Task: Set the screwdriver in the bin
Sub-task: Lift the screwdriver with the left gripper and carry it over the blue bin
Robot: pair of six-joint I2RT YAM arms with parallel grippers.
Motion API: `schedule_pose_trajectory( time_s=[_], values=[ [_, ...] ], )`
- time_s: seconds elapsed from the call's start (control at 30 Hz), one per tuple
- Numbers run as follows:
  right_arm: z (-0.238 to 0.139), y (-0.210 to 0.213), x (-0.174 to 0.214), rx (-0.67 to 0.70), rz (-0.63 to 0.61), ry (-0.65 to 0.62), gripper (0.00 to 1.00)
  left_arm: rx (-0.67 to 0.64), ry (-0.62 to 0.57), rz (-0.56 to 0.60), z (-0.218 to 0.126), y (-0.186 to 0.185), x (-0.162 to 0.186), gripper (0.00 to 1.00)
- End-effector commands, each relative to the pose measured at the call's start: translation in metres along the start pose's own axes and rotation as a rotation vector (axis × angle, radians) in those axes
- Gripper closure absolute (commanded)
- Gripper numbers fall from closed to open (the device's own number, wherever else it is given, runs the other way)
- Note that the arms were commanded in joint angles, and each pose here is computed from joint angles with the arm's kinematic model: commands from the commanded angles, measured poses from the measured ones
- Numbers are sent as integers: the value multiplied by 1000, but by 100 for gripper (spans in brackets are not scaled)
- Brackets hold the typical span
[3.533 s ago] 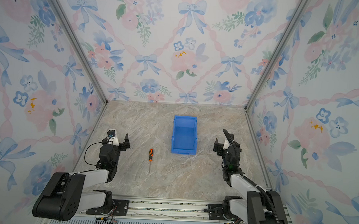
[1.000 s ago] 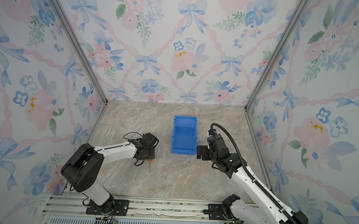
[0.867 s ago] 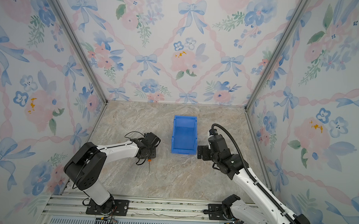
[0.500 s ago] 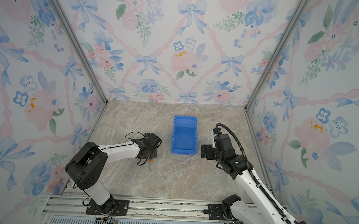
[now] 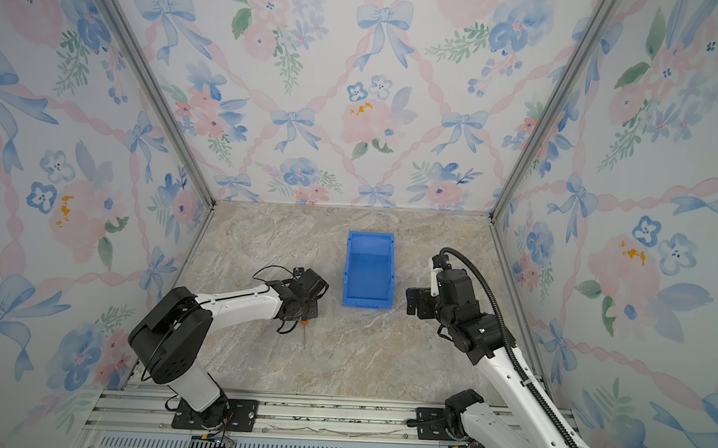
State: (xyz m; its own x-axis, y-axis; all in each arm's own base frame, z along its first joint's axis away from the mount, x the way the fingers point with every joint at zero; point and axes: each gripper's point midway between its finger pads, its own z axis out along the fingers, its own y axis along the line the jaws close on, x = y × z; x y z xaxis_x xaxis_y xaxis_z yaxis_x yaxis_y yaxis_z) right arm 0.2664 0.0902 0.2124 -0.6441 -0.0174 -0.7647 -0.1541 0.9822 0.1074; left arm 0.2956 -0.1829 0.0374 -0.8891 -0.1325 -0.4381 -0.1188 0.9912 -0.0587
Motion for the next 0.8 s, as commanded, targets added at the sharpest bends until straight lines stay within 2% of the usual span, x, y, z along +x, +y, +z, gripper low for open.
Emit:
schedule_pose_trajectory(
  time_s=[0.0,0.2,0.47,0.63,0.77],
  values=[
    [-3,-8,3,30,3,3,3,81,-55,-8,-29,-15,-20,100],
    [2,-8,7,21,23,16,3,185,-133,-10,-64,-41,-46,100],
    [5,-9,12,20,34,28,3,314,-233,43,-111,-97,-81,100],
    [5,-8,12,13,36,29,3,360,-261,71,-122,-133,-96,100],
    [5,-8,14,13,38,34,3,378,-268,96,-118,-163,-105,100]
  ],
)
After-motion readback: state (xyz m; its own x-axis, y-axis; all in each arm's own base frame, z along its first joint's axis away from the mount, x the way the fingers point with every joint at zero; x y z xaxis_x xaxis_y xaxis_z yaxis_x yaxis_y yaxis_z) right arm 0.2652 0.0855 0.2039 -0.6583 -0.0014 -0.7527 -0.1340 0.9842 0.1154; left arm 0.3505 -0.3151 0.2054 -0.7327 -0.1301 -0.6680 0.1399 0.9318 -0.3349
